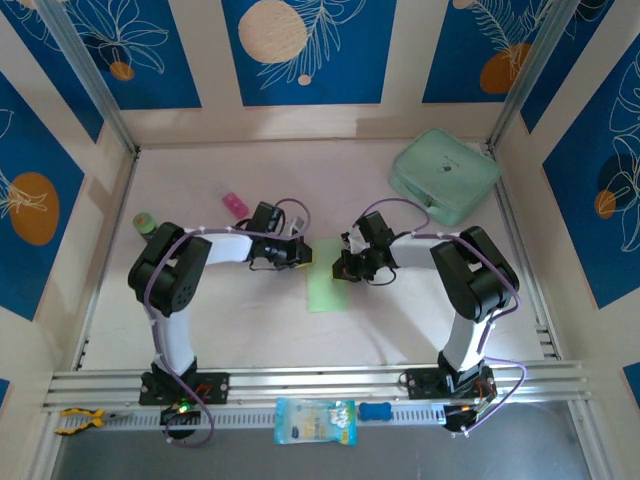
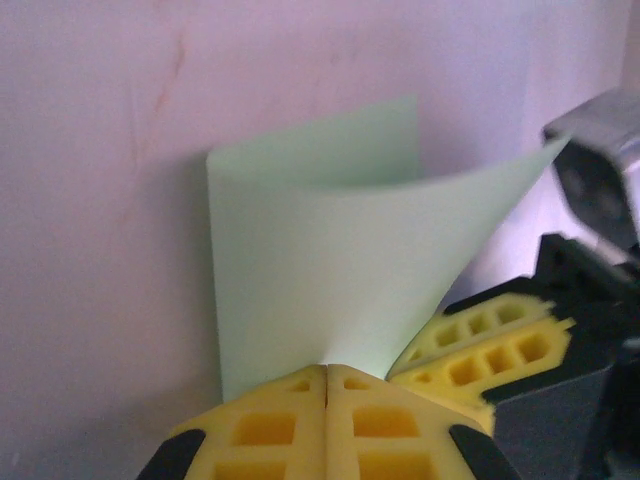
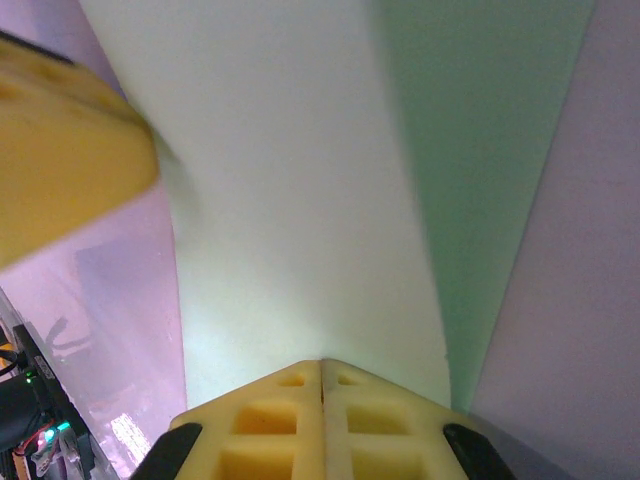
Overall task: Fold a paper plane with a square sheet of paper (pick it up from the middle)
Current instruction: First fold the square sheet of paper in half at the center of the table.
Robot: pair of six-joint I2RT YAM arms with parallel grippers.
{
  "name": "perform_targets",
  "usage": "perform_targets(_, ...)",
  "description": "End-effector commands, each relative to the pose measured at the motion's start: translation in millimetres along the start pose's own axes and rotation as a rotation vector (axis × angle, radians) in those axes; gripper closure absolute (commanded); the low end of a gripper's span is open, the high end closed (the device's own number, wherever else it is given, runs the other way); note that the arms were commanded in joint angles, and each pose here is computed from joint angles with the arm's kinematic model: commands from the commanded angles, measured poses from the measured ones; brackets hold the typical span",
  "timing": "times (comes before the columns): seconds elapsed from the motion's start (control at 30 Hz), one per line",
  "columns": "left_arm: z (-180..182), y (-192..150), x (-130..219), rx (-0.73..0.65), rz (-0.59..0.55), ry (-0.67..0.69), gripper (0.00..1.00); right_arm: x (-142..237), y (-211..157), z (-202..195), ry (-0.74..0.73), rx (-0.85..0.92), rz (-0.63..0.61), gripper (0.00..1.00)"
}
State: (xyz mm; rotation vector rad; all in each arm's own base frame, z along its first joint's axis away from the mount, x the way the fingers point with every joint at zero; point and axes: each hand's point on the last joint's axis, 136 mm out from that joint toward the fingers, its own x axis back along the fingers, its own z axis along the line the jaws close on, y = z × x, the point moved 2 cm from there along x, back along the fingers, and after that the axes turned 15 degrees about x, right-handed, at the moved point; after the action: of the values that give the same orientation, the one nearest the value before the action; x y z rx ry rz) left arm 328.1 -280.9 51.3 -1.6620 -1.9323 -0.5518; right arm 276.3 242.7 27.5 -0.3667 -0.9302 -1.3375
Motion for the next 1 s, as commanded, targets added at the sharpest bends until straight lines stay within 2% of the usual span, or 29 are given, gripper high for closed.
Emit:
perform_targets(0.0, 2, 8, -4, 0.008, 0.026, -0.027, 1.0, -5, -47, -36, -0.144, -0.113, 0.137, 1.0)
perform_targets(0.13, 16, 10, -11, 0.041, 0.033, -0.006, 1.0, -5, -47, -36, -0.145, -0.115, 0.139, 1.0)
perform_targets(0.33, 40, 7, -14, 0.071, 0.025, 0.104, 1.0, -4, -47, -37, -0.147, -0.117, 0.138, 1.0)
perform_targets(0.7, -13, 13, -3, -0.046, 0.082, -0.055, 1.0, -4, -47, -36, -0.143, -0.115, 0.135, 1.0)
perform_targets(0.8, -11, 15, -6, -0.044, 0.09, -0.053, 1.0, -4, -48, -37, -0.144, -0.116, 0.137, 1.0)
perform_targets(0.97, 12, 22, -16, -0.009, 0.078, 0.04, 1.0, -4, -47, -36, -0.14, -0.115, 0.135, 1.0)
